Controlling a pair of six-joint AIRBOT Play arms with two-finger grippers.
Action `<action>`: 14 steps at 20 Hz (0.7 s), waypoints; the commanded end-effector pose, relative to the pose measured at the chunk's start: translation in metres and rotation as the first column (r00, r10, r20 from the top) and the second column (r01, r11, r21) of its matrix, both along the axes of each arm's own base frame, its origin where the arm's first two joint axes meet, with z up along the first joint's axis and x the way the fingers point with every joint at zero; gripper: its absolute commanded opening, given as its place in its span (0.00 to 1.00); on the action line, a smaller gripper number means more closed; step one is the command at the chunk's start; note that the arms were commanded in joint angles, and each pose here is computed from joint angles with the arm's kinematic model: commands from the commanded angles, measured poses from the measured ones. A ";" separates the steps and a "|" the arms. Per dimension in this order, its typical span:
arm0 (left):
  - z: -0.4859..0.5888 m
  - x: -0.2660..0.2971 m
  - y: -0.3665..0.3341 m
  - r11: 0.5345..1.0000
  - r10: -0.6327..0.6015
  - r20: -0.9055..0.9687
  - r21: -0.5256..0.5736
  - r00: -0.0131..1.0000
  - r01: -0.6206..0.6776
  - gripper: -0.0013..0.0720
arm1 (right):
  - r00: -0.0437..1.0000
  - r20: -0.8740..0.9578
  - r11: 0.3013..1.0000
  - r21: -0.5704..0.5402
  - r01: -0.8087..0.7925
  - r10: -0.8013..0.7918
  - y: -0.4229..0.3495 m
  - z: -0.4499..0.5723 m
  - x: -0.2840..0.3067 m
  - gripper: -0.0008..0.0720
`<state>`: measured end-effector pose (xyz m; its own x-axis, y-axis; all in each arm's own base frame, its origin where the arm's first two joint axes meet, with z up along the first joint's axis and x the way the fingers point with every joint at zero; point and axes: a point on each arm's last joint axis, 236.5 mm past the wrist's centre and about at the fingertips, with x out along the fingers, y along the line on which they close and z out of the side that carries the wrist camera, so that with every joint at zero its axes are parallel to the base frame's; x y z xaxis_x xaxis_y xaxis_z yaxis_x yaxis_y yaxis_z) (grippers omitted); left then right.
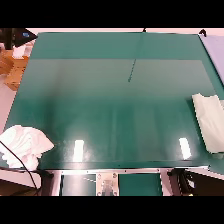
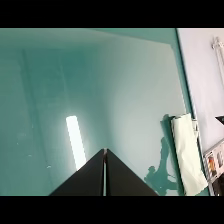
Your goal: Fold the shirts.
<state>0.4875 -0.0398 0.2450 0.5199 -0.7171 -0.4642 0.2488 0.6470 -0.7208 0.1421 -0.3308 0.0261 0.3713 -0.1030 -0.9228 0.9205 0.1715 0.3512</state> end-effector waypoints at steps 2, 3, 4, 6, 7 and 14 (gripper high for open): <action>0.004 0.007 0.003 1.000 0.024 0.030 0.000 0.999 -0.024 0.06 | 0.927 0.287 0.965 -0.175 -0.197 0.242 0.031 0.101 0.116 0.13; 0.004 0.006 0.003 1.000 0.012 0.042 0.012 0.999 -0.013 0.05 | 0.883 0.327 0.937 -0.205 -0.281 0.336 0.055 0.113 0.145 0.03; -0.001 0.003 0.004 0.999 0.006 0.026 0.031 1.000 -0.007 0.05 | 0.834 0.338 0.897 -0.230 -0.377 0.437 0.084 0.119 0.170 0.03; -0.014 -0.015 0.005 0.997 -0.011 -0.040 0.081 0.999 0.014 0.05 | 0.739 0.326 0.808 -0.252 -0.533 0.589 0.141 0.119 0.202 0.03; -0.020 -0.027 0.005 0.995 -0.005 -0.069 0.095 0.998 0.011 0.05 | 0.696 0.320 0.766 -0.253 -0.591 0.643 0.168 0.115 0.210 0.03; -0.120 -0.170 -0.036 0.994 0.074 -0.204 0.091 0.976 -0.056 0.05 | 0.464 0.309 0.530 -0.184 -0.827 0.830 0.353 0.028 0.165 0.03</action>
